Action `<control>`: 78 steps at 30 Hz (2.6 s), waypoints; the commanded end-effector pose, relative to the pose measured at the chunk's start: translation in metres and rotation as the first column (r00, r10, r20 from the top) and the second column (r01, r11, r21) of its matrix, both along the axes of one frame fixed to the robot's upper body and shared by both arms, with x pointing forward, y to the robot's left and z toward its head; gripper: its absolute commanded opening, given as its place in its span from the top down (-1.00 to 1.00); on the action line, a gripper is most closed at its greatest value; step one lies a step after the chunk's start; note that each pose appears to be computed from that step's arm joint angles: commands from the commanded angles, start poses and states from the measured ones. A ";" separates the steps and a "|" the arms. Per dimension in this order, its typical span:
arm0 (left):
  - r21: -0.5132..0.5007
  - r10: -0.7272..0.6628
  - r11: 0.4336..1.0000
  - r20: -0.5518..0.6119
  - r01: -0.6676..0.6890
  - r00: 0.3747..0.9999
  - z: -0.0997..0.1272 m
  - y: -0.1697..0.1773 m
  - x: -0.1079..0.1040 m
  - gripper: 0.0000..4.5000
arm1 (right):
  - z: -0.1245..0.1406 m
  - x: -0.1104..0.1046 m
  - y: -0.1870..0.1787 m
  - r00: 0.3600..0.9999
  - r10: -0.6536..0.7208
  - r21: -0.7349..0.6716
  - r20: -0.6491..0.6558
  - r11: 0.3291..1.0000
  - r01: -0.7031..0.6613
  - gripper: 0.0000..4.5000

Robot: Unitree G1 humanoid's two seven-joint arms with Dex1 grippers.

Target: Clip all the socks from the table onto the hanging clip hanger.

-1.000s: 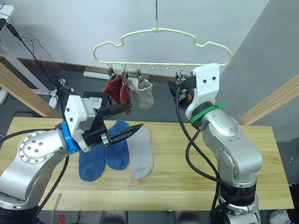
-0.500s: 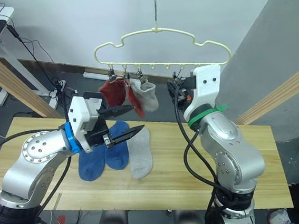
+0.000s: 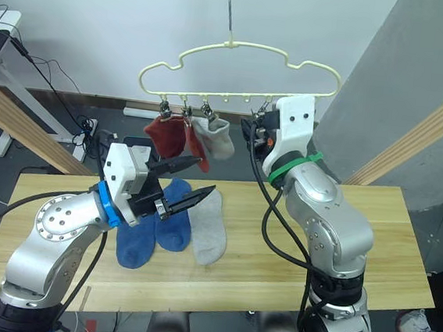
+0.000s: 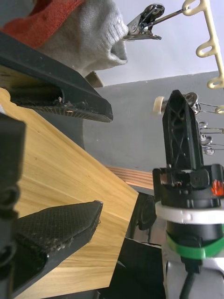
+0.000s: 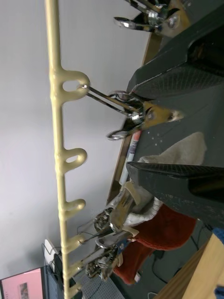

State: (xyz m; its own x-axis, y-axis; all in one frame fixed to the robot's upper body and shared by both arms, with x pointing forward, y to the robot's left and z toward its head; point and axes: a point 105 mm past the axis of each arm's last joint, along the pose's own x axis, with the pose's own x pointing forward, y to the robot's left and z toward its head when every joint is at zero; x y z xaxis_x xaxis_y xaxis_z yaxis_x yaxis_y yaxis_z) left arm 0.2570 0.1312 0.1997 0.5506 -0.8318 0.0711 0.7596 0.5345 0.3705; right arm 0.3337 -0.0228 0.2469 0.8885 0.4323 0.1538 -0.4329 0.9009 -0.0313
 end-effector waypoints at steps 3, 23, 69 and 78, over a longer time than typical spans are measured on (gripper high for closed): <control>0.001 -0.017 1.000 0.040 0.016 0.999 0.007 -0.006 -0.005 -0.31 | 0.017 -0.005 0.001 0.997 -0.003 0.052 0.074 0.999 -0.001 0.12; -0.008 -0.021 1.000 0.036 0.021 0.999 0.008 -0.009 -0.005 -0.31 | 0.018 -0.003 -0.001 0.998 -0.035 0.093 0.061 0.995 0.029 0.12; 0.038 0.539 0.794 -0.504 -0.606 0.675 -0.142 -0.022 0.057 -0.99 | 0.016 -0.002 0.001 0.998 -0.018 0.076 0.060 0.997 0.013 1.00; 0.071 0.588 0.758 -0.507 -0.649 0.631 -0.148 -0.030 0.061 -0.99 | 0.014 -0.003 0.000 0.999 -0.015 0.072 0.051 0.997 0.011 1.00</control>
State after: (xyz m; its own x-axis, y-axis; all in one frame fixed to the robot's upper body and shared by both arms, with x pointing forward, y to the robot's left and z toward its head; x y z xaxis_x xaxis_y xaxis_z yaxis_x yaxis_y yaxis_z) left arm 0.3173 0.1049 0.0447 0.9034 -0.2959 -0.3103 0.3052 0.9521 -0.0194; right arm 0.3383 -0.0245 0.2509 0.9000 0.3949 0.1844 -0.4041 0.9146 0.0136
